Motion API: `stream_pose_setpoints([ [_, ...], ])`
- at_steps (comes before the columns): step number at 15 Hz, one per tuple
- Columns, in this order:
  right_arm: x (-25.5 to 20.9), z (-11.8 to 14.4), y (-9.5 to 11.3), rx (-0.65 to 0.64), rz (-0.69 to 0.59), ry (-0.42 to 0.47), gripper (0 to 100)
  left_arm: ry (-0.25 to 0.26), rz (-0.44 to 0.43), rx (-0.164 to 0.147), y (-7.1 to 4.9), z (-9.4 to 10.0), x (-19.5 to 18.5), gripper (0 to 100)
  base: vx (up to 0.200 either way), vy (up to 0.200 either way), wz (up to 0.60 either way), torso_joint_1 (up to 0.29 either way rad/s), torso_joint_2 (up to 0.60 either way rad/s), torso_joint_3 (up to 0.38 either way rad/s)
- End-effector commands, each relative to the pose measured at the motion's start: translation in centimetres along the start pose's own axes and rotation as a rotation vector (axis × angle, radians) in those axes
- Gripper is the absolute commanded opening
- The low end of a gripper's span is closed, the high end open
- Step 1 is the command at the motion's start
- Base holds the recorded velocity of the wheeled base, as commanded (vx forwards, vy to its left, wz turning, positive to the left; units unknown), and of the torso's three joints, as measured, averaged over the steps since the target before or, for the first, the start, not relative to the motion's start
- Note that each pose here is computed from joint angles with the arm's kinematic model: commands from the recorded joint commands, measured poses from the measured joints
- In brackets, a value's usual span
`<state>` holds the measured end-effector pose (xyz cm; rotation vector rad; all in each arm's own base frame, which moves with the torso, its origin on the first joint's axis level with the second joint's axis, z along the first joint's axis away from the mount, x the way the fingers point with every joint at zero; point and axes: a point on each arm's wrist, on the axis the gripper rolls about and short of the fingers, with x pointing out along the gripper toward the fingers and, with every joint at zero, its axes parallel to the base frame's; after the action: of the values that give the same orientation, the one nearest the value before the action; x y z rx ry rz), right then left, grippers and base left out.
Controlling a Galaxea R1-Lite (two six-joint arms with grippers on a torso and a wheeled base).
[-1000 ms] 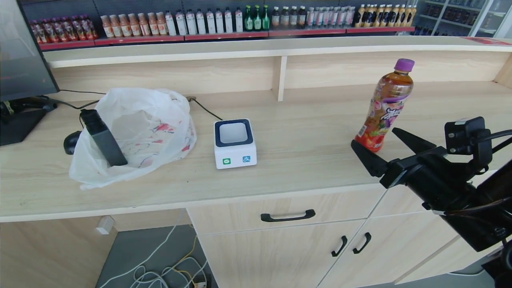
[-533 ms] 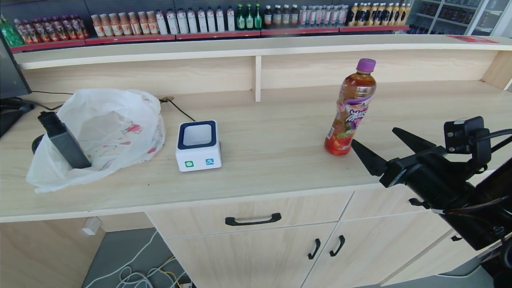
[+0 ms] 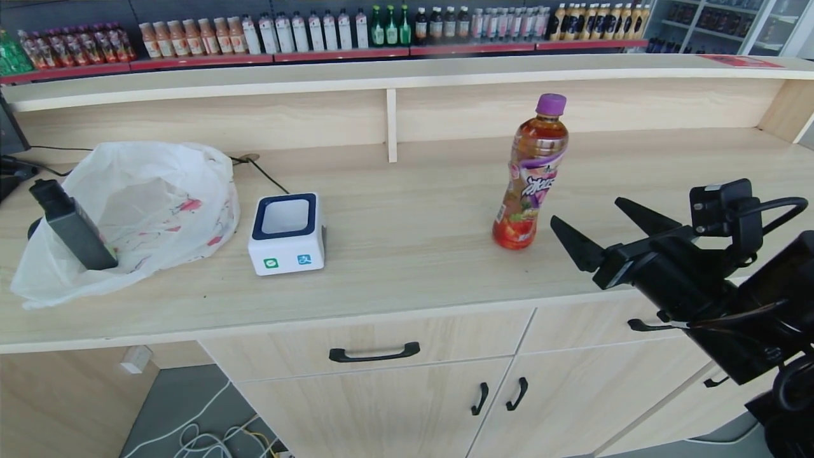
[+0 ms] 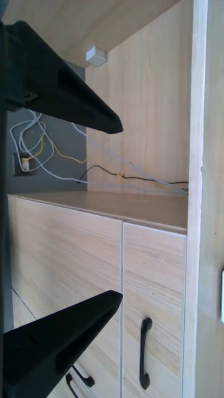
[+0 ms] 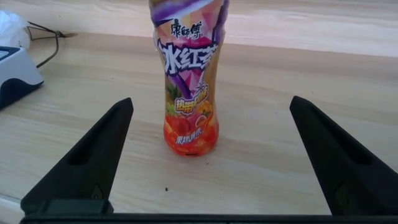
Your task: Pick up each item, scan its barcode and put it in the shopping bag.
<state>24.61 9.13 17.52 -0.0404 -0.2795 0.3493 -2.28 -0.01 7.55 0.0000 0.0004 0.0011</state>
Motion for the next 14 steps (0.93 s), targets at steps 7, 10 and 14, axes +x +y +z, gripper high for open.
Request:
stream_pose_setpoints([
  [7,3.1,-1.6,0.2,-0.001,0.002,0.001,100,0.000,0.000,0.000,0.0,0.0,0.0,100,0.000,0.000,0.00,0.000,0.00,0.000],
  [10,4.1,-2.0,0.5,0.002,0.011,-0.009,100,0.000,0.000,0.000,0.0,0.0,0.0,100,0.000,0.000,0.00,0.000,0.00,0.000],
  [14,4.7,-2.4,1.5,0.012,0.041,-0.007,100,0.000,0.000,0.000,0.0,0.0,0.0,100,0.000,0.000,0.00,0.000,0.00,0.000],
])
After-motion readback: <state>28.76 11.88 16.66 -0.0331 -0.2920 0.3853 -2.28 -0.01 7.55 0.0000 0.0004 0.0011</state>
